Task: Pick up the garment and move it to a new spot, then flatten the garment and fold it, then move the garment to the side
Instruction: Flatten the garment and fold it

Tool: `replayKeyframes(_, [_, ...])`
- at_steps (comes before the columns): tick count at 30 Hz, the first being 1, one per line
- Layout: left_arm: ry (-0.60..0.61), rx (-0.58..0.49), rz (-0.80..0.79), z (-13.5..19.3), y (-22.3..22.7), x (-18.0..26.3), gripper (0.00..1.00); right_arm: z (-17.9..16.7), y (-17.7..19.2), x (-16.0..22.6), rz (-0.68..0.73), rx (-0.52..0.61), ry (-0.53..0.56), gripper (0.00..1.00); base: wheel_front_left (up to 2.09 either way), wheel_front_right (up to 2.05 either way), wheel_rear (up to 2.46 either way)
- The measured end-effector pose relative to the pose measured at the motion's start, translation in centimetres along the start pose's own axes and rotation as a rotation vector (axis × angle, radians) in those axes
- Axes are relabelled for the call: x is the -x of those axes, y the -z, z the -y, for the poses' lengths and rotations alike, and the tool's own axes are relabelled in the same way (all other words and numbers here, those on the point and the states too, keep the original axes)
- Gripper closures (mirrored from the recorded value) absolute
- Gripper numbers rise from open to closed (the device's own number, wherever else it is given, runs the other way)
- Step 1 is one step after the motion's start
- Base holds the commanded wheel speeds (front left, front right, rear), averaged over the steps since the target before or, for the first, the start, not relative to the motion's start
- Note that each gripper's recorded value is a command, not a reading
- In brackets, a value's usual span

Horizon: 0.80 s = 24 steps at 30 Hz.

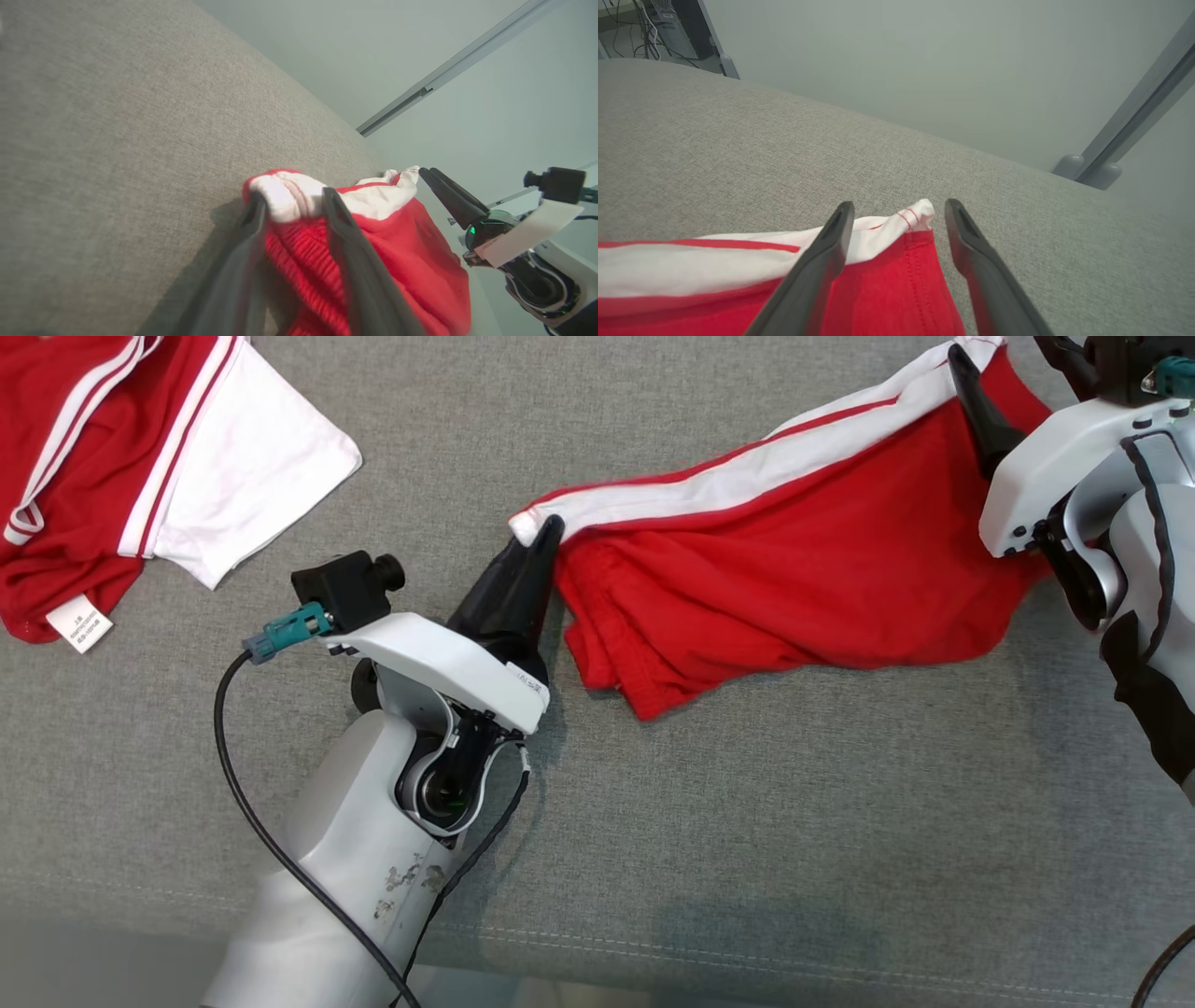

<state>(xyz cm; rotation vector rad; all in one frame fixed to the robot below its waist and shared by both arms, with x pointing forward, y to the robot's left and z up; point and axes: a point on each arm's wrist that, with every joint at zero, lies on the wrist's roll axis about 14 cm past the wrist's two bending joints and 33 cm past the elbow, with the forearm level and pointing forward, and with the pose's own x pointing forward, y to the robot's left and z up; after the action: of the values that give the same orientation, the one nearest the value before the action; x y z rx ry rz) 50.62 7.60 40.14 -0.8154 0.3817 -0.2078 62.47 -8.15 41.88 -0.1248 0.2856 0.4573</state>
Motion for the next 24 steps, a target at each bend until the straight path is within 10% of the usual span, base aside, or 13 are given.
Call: replayKeyframes(24, [-0.018,-0.470,0.324,3.7,-6.5,6.6,0.00,-1.9,-6.8,12.8,0.379,-0.140,0.061,0.00,0.00,0.00,0.00])
